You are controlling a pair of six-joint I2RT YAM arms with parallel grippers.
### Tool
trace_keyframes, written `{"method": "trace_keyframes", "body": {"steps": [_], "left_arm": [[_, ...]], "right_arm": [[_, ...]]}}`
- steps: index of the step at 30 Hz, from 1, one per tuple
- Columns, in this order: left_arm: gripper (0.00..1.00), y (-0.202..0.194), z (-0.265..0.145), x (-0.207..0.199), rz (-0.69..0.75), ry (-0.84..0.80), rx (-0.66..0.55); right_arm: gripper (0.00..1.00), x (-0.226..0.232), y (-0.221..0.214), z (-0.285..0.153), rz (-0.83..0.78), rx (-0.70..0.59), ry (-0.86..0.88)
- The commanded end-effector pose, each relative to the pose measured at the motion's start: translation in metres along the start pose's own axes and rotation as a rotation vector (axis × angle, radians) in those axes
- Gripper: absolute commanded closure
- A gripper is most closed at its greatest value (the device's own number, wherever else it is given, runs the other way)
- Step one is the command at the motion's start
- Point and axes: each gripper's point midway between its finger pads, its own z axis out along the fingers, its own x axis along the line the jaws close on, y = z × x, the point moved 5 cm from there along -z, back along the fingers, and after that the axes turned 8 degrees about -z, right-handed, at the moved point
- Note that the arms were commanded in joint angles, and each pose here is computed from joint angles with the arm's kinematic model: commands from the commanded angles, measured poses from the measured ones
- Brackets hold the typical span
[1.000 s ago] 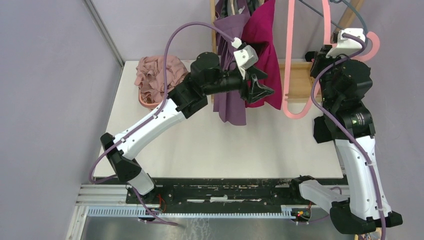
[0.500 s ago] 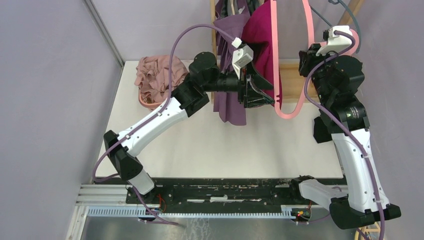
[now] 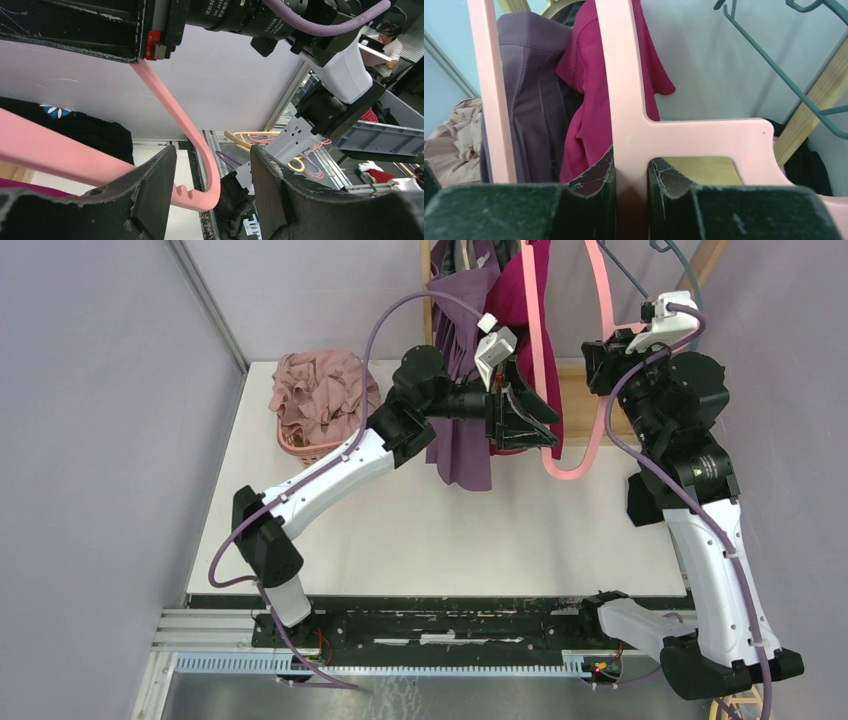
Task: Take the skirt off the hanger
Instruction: Place the hanger at the clothesline.
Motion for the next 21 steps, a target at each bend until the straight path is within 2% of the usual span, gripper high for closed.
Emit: {"method": "trace_keyframes", "body": {"steps": [1,9,13,19,21], "left_arm": [[0.37,0.017,0.0,-0.01,0.018,-0.048,-0.038],[0.38,0.022,-0.02,-0.031,0.061,-0.041,-0.015],[0.35,0.022,-0.032,-0.033,0.095,0.023,-0.014],[0.29,0.031,-0.039,-0.018,0.116,0.07,-0.041],[0.21,0.035,-0.036,-0.015,0.115,0.059,-0.039]], "right_arm": [[0.99,0.009,0.03,-0.013,0.04,-0.127,0.058],[0.99,-0.004,0.027,-0.015,-0.039,-0.109,-0.022],[0.99,-0.002,0.026,-0.012,-0.042,-0.105,-0.011],[0.99,0.002,0.028,-0.012,-0.03,-0.113,0.013],[0.99,0.004,0.028,-0.011,-0.018,-0.114,0.025]]}}
